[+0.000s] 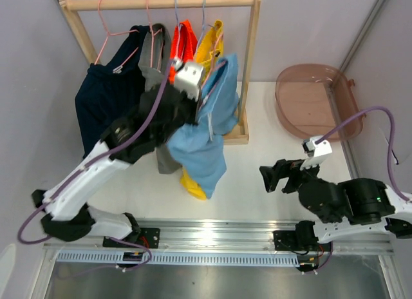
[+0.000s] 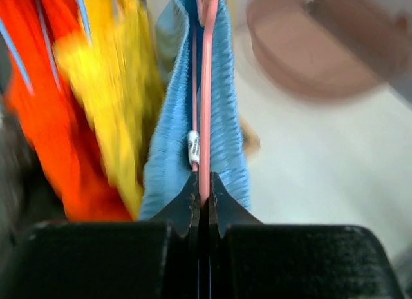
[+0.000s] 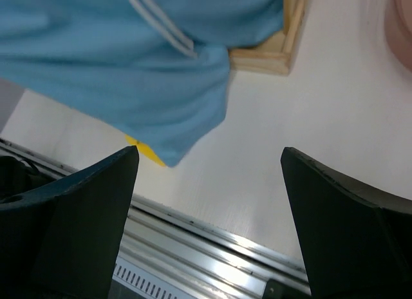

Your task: Remove the shorts from the hanger

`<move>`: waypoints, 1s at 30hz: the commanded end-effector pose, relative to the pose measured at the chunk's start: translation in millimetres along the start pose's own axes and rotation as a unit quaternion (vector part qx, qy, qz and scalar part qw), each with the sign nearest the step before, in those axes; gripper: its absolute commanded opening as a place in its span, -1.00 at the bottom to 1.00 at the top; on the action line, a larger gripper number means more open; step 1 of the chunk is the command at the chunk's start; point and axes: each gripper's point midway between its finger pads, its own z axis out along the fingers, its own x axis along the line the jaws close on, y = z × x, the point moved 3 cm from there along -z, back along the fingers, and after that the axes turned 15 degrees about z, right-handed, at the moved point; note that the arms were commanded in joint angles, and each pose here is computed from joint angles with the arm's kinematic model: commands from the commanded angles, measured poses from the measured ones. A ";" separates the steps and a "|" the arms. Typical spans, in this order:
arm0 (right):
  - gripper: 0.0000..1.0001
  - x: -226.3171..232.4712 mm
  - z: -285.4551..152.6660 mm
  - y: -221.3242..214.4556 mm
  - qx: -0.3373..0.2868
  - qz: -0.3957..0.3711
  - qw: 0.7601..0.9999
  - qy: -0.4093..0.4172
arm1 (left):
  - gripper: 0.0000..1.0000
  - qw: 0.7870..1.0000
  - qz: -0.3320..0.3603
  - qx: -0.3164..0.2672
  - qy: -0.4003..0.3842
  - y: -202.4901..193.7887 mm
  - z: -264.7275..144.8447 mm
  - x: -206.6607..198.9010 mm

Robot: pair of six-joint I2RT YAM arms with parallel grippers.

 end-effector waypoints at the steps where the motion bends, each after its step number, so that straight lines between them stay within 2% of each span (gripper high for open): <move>1: 0.99 15.4 -8.1 48.0 -0.059 -0.002 0.998 0.026 | -1.00 0.998 -0.047 -0.014 -0.033 -21.2 -42.6 -3.5; 2: 0.99 18.8 -9.0 56.6 -0.073 -0.014 0.997 0.031 | -1.00 0.997 -0.062 -0.032 -0.041 -19.5 -64.8 5.1; 6: 0.99 23.9 -12.8 78.4 -0.105 -0.029 0.993 0.042 | -1.00 0.991 -0.077 -0.023 -0.106 -38.9 -97.9 -4.1; 7: 0.99 26.0 -14.5 84.9 -0.114 -0.016 0.992 0.049 | -1.00 0.987 -0.080 -0.027 -0.136 -37.3 -106.3 -9.5; 9: 0.99 23.2 -12.8 84.2 -0.123 -0.043 0.990 0.047 | -1.00 0.981 -0.089 -0.041 -0.168 -32.4 -127.5 -9.4; 10: 0.99 23.3 -14.9 90.0 -0.134 -0.025 0.989 0.057 | -1.00 0.975 -0.094 -0.055 -0.192 -25.0 -138.5 -10.8; 12: 0.99 24.5 -9.5 77.6 -0.131 -0.066 0.986 0.074 | -1.00 0.970 -0.102 -0.066 -0.210 -16.7 -156.8 -6.7; 13: 0.99 27.5 -9.1 79.3 -0.135 -0.060 0.985 0.087 | -1.00 0.968 -0.101 -0.066 -0.218 -14.7 -161.6 -6.5; 14: 0.99 31.6 -8.7 78.3 -0.133 -0.065 0.984 0.103 | -1.00 0.960 -0.104 -0.092 -0.244 1.7 -178.5 -4.2; 17: 0.99 60.6 2.6 65.0 -0.093 -0.139 0.975 0.148 | -1.00 0.947 -0.096 -0.087 -0.293 5.4 -191.4 -13.2; 18: 0.99 69.7 1.5 75.2 -0.091 -0.145 0.972 0.159 | -1.00 0.936 -0.091 -0.092 -0.327 6.6 -198.5 -20.6; 19: 0.99 78.7 5.1 67.9 -0.063 -0.173 0.966 0.182 | -1.00 0.930 -0.091 -0.102 -0.341 7.8 -203.9 -23.0; 21: 0.99 78.9 32.1 73.2 -0.045 -0.190 0.968 0.155 | -1.00 0.916 -0.084 -0.115 -0.375 8.6 -214.3 -29.0; 22: 0.99 92.5 32.3 72.3 -0.020 -0.192 0.958 0.210 | -1.00 0.911 -0.083 -0.121 -0.385 8.7 -220.3 -29.2; 23: 0.99 77.3 48.0 86.9 -0.026 -0.184 0.966 0.183 | -1.00 0.908 -0.081 -0.124 -0.392 9.6 -223.3 -29.9; 25: 0.99 74.5 60.9 94.0 -0.018 -0.175 0.964 0.198 | -1.00 0.901 -0.078 -0.132 -0.405 12.3 -231.5 -29.7; 26: 0.99 78.6 60.7 93.4 -0.008 -0.170 0.958 0.233 | -1.00 0.902 -0.078 -0.124 -0.405 10.6 -231.3 -29.8; 30: 0.99 60.7 78.3 107.0 -0.018 -0.140 0.964 0.227 | -1.00 0.906 -0.078 -0.134 -0.394 14.3 -237.6 -22.5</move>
